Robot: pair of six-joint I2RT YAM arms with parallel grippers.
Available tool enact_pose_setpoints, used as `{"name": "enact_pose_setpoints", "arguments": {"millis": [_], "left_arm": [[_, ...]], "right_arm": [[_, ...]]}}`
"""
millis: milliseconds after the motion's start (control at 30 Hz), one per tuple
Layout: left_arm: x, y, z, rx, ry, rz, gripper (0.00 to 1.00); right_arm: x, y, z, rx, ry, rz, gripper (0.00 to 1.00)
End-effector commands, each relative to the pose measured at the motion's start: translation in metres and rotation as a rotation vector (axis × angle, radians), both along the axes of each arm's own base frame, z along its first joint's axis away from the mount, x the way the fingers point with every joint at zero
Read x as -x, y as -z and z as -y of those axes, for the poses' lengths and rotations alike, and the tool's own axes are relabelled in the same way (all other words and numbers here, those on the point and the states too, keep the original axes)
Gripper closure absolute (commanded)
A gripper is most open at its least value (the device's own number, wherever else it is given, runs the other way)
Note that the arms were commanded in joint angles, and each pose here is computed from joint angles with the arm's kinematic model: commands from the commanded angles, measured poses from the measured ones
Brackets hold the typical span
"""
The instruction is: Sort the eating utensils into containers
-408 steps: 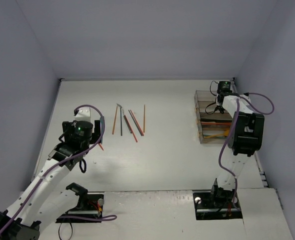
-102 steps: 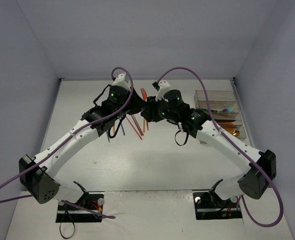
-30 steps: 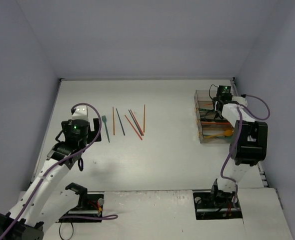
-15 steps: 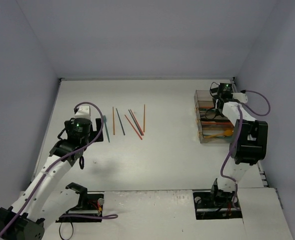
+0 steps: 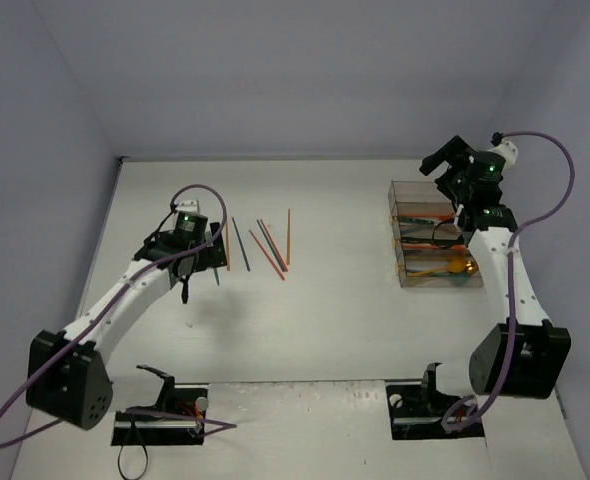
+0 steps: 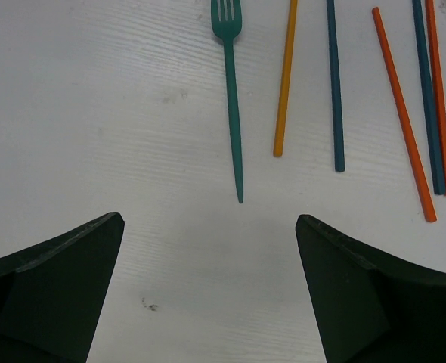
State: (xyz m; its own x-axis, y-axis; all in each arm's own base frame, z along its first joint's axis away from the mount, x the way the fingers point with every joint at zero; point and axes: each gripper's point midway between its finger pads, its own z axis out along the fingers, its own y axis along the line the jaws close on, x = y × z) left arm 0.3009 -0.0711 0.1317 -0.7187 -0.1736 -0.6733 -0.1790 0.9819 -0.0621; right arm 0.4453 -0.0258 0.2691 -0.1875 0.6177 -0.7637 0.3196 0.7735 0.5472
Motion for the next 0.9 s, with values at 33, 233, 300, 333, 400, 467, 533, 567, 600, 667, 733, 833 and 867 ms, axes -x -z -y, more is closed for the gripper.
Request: {"name": "enact_pose_setpoints", "arguments": {"millis": [33,233,300,333,400,467,533,567,600,667,733,833,867], "left_arm": [[-0.046,-0.005,0.008,0.074,-0.083,0.006,0.03],[-0.078,0.018,0.000,0.040,-0.118,-0.066,0.03],[-0.086,0.029,-0.004,0.038,-0.126,-0.098,0.03],[-0.090,0.038,-0.007,0.037,-0.135,-0.122,0.03],[-0.098,0.047,-0.010,0.036,-0.146,-0.141,0.07],[-0.105,0.050,-0.013,0.041,-0.156,-0.144,0.09],[-0.109,0.058,-0.012,0.041,-0.154,-0.160,0.11],[-0.112,0.061,-0.012,0.038,-0.156,-0.163,0.14],[-0.114,0.064,-0.012,0.037,-0.157,-0.167,0.15],[-0.116,0.069,-0.011,0.035,-0.156,-0.179,0.18],[-0.118,0.076,-0.011,0.027,-0.157,-0.191,0.25],[-0.120,0.088,-0.013,0.008,-0.164,-0.213,0.35],[-0.120,0.091,-0.014,0.005,-0.166,-0.217,0.39]], "right_arm": [[0.035,-0.011,-0.028,0.184,-0.203,0.022,0.00],[0.059,-0.004,-0.048,0.221,-0.283,0.022,0.00],[0.066,0.000,-0.050,0.226,-0.297,0.017,0.00],[0.069,0.002,-0.051,0.228,-0.304,0.015,0.00],[0.075,-0.001,-0.053,0.232,-0.313,0.027,0.00],[0.079,-0.003,-0.055,0.236,-0.327,0.037,0.00],[0.083,-0.003,-0.064,0.239,-0.359,0.043,0.00],[0.087,0.000,-0.065,0.239,-0.365,0.028,0.00],[0.089,0.002,-0.066,0.239,-0.370,0.022,0.00],[0.092,0.003,-0.067,0.237,-0.377,0.018,0.00],[0.094,0.002,-0.069,0.237,-0.391,0.023,0.00],[0.097,0.002,-0.072,0.236,-0.408,0.025,0.00],[0.098,0.001,-0.072,0.236,-0.411,0.027,0.00]]}}
